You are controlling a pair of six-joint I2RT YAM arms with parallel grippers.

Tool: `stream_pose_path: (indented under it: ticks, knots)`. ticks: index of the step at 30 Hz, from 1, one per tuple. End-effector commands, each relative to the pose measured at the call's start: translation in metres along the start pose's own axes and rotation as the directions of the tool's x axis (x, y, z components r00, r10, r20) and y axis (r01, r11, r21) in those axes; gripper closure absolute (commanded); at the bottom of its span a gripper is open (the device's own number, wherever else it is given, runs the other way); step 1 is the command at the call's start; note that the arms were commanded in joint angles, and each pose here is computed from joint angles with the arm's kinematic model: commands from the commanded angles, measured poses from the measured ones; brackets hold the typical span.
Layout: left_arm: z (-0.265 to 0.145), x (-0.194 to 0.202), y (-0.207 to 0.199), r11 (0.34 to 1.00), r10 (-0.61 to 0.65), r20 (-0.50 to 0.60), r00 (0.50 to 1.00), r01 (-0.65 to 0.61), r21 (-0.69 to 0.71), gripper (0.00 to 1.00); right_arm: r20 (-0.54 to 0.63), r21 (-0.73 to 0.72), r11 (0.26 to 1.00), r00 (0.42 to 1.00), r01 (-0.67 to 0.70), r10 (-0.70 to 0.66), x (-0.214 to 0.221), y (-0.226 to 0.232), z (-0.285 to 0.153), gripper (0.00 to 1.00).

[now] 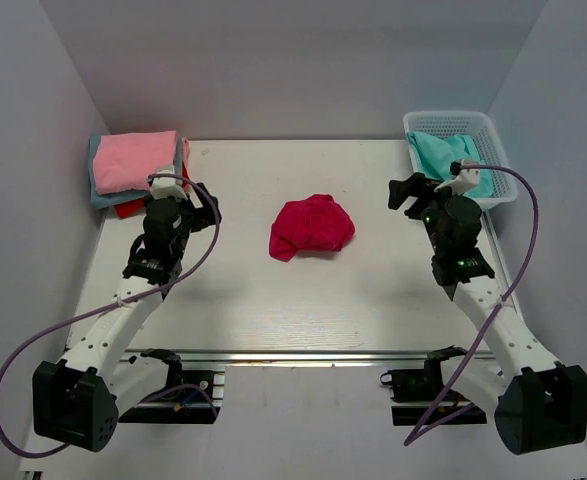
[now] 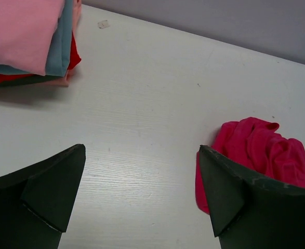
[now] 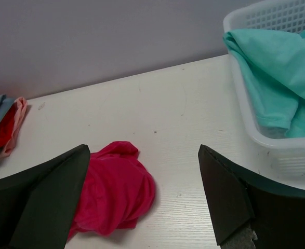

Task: Fold and stack the t-shirts
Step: Flatten out the tshirt

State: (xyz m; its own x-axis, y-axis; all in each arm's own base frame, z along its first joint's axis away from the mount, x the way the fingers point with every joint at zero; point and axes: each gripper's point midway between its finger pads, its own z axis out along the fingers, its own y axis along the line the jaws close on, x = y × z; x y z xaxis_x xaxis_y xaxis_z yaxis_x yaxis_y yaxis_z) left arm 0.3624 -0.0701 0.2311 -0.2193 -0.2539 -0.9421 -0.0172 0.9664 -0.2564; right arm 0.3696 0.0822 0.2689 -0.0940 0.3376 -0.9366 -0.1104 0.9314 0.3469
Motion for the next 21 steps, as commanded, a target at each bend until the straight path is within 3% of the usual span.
stream_pose_path:
  ticks: [1,3,5,8,12,16,17,19,21]
  knots:
    - [-0.007,-0.005,0.013,0.997,-0.032,0.024,0.999,0.033,-0.069,0.00,0.023,-0.092,0.996,1.000,0.006,-0.004,-0.004,0.016,-0.006,0.10]
    - [-0.009,0.003,0.016,0.996,-0.040,0.007,0.999,0.040,-0.076,0.00,0.021,-0.092,0.996,1.000,-0.012,0.014,0.001,0.016,-0.004,0.10]
    - [-0.008,0.002,0.011,0.998,-0.045,0.018,0.999,0.046,-0.047,0.00,-0.051,-0.104,0.995,0.999,0.013,-0.018,0.020,0.015,0.002,0.10]
    - [-0.007,0.016,-0.007,0.997,-0.040,-0.003,0.999,0.040,0.073,0.00,-0.118,-0.229,0.968,0.984,0.103,-0.133,0.033,0.032,0.012,0.10]
    - [0.002,0.032,-0.021,0.988,-0.031,-0.056,0.998,0.040,0.150,0.00,-0.231,-0.267,0.962,0.965,0.057,-0.122,0.055,0.039,0.025,0.10]
    - [0.009,0.059,-0.050,0.945,0.097,-0.121,0.988,-0.053,0.322,0.00,-0.331,-0.374,0.927,0.930,0.028,-0.162,0.066,0.061,0.034,0.10]
    - [0.014,0.076,-0.065,0.912,0.112,-0.176,0.978,-0.031,0.409,0.00,-0.371,-0.401,0.916,0.915,-0.005,-0.157,0.075,0.067,0.035,0.10]
    - [0.021,0.092,-0.080,0.881,0.116,-0.247,0.962,0.016,0.473,0.00,-0.442,-0.397,0.917,0.885,-0.048,-0.145,0.099,0.067,0.043,0.10]
    - [0.035,0.134,-0.083,0.871,0.143,-0.379,0.914,0.065,0.487,0.00,-0.510,-0.426,0.898,0.849,-0.109,-0.139,0.122,0.075,0.046,0.10]
